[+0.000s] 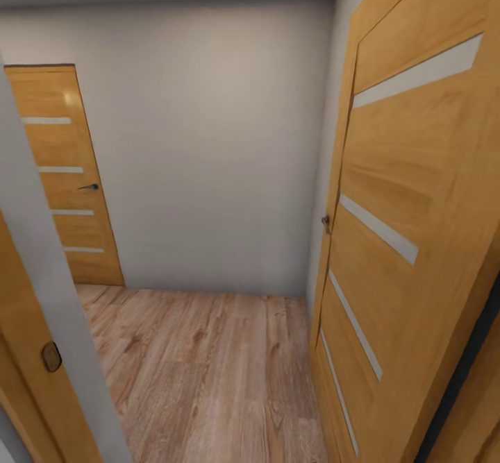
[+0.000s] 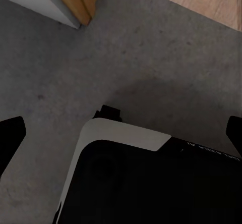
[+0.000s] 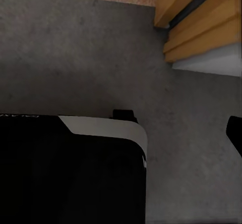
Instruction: Move the two storage containers from the living room to the garage. In the garage, place one container on the floor and stack the other container on top of it (either order is fine).
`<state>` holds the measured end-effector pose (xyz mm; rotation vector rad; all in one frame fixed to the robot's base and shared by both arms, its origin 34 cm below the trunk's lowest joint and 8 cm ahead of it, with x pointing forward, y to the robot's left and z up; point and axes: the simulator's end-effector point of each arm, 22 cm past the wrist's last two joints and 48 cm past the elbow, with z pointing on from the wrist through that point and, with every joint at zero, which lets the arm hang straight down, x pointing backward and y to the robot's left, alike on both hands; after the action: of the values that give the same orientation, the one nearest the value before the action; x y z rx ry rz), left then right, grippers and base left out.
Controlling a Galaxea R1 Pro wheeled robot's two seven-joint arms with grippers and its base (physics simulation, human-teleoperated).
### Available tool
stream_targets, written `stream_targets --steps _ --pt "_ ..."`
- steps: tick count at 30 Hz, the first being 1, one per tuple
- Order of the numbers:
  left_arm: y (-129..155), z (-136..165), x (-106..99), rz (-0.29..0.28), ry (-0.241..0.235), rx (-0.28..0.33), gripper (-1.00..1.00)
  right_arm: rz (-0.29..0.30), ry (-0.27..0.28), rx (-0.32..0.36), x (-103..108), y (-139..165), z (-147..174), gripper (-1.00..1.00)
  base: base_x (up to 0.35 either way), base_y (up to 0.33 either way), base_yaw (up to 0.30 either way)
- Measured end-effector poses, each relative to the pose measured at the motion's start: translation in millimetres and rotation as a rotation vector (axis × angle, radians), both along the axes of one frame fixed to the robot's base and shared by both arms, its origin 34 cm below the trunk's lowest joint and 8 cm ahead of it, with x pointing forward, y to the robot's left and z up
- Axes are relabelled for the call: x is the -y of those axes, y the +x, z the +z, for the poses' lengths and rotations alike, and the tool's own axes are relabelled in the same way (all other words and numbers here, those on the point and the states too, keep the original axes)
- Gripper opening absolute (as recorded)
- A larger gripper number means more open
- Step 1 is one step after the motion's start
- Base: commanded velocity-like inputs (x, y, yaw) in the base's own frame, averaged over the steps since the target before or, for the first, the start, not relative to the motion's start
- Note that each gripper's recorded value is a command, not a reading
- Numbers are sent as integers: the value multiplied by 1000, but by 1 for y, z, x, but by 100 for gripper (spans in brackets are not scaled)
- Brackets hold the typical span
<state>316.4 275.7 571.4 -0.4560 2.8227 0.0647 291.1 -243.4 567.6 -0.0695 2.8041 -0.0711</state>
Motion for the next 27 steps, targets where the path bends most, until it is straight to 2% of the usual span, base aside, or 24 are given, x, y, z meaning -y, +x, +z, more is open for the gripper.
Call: stream_targets --steps 27 --pt "0 0 1 1 -1 0 100 -2 -3 -12 2 -2 -1 100 33 26 -8"
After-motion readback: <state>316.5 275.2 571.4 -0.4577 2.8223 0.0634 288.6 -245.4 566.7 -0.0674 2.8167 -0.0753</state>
